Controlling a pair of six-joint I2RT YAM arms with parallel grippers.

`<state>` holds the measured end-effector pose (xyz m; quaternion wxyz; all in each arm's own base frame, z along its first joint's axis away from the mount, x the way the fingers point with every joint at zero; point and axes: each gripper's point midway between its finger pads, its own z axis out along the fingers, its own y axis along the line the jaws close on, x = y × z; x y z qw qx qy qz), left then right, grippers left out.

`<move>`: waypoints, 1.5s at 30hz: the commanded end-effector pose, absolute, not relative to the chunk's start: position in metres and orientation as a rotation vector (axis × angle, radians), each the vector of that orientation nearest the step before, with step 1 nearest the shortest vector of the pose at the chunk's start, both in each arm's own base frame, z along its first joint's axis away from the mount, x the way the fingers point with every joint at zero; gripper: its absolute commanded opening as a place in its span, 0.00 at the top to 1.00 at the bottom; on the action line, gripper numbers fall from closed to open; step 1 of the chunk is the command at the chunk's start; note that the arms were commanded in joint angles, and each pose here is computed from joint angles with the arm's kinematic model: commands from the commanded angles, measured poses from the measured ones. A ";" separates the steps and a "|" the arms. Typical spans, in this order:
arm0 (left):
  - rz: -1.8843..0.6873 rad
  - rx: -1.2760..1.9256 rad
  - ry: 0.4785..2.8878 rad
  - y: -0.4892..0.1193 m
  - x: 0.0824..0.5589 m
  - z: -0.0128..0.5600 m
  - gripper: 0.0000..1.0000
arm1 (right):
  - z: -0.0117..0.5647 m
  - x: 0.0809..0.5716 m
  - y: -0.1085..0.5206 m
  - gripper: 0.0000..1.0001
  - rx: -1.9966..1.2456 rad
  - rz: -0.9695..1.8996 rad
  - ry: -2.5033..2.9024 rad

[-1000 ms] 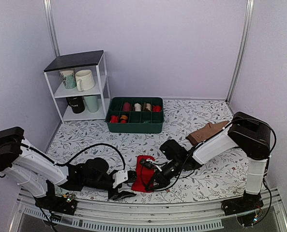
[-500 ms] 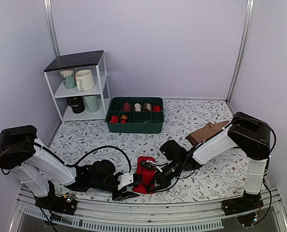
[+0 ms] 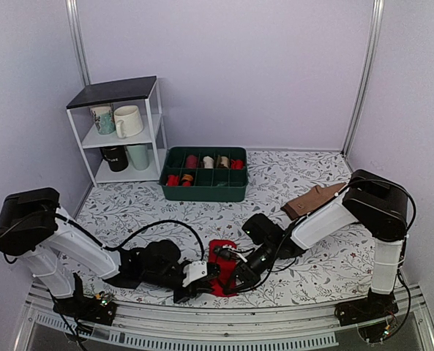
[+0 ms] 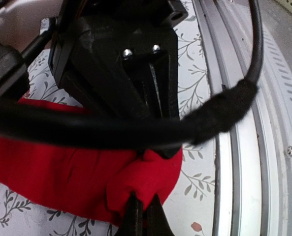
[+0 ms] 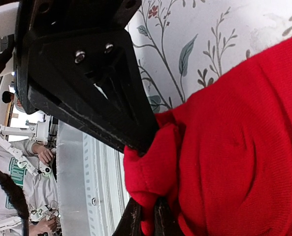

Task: Roll the socks
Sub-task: Roll the sock at the center of the board.

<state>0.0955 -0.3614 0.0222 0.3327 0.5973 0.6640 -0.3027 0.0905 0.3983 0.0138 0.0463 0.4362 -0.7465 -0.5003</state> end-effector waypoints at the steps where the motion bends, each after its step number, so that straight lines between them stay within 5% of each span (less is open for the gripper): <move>1: -0.832 1.629 1.817 -0.361 0.081 0.010 1.00 | -0.067 0.076 0.339 0.95 1.101 -1.036 -2.469; 10: -0.919 1.484 2.109 -0.344 0.081 -0.001 1.00 | 0.003 0.133 0.381 0.73 1.271 -1.335 -2.716; 19: -1.078 1.311 2.411 -0.324 0.082 -0.016 1.00 | 0.098 0.140 0.373 0.67 1.844 -1.739 -2.936; 28: -1.203 1.198 2.601 -0.312 0.076 -0.026 1.00 | 0.081 0.092 0.388 0.65 2.418 -1.458 -2.696; 45: -1.220 1.194 2.651 -0.309 0.072 -0.033 1.00 | 0.025 0.090 0.402 0.65 2.518 -1.082 -2.692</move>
